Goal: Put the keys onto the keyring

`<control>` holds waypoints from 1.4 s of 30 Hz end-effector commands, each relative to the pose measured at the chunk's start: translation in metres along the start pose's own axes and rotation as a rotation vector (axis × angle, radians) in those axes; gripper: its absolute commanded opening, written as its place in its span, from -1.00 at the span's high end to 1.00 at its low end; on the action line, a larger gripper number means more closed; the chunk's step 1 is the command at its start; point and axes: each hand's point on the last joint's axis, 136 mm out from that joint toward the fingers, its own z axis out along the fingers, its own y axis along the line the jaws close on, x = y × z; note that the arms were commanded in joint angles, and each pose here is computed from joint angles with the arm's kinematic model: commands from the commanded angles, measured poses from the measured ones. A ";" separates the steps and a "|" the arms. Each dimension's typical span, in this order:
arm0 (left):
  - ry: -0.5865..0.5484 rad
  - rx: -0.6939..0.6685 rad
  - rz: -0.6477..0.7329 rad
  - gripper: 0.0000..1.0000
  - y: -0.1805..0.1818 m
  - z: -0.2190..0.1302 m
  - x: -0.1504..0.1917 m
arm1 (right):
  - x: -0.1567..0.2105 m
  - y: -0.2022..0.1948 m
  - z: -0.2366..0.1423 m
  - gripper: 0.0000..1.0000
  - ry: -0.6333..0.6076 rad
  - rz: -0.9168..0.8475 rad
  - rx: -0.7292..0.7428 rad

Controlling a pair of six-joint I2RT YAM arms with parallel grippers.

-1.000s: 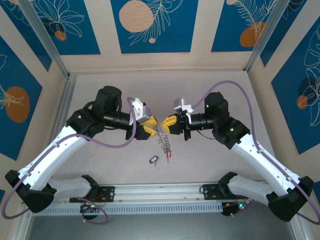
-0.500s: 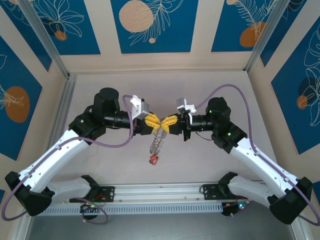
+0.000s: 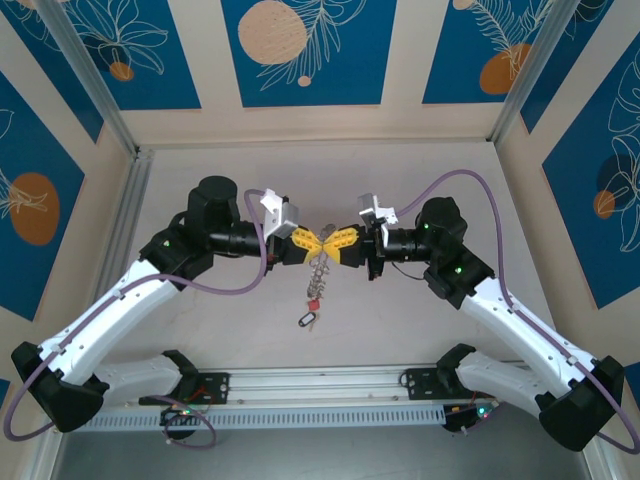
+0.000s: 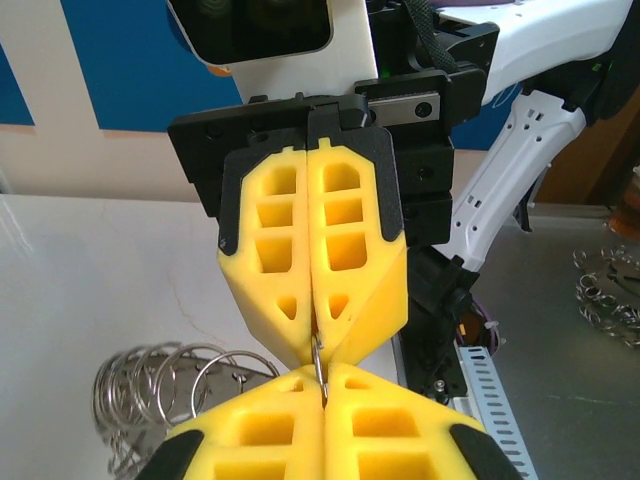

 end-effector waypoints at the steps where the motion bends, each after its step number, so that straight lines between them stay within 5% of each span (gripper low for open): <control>1: -0.015 0.035 0.015 1.00 -0.007 -0.001 0.000 | -0.015 0.007 -0.002 1.00 -0.051 -0.053 -0.020; 6: 0.000 -0.012 0.034 1.00 -0.001 -0.007 0.003 | -0.008 -0.001 -0.002 0.89 -0.029 -0.019 0.022; 11: 0.038 -0.111 0.040 1.00 0.016 -0.019 0.015 | 0.011 -0.018 -0.007 -0.26 0.046 0.097 0.133; 13: 0.031 -0.141 0.008 1.00 0.025 -0.026 0.022 | 0.024 -0.023 -0.010 -0.47 0.088 0.141 0.173; 18: -0.070 -0.208 -0.130 1.00 0.054 -0.058 0.040 | 0.065 -0.031 -0.027 -0.49 0.193 0.271 0.290; 34: -0.014 -0.276 -0.098 1.00 0.050 -0.069 0.064 | 0.168 -0.054 -0.035 -0.57 0.345 0.545 0.421; 42: 0.013 -0.430 -0.203 1.00 0.079 -0.081 0.077 | 0.222 -0.075 -0.024 -0.56 0.579 0.625 0.554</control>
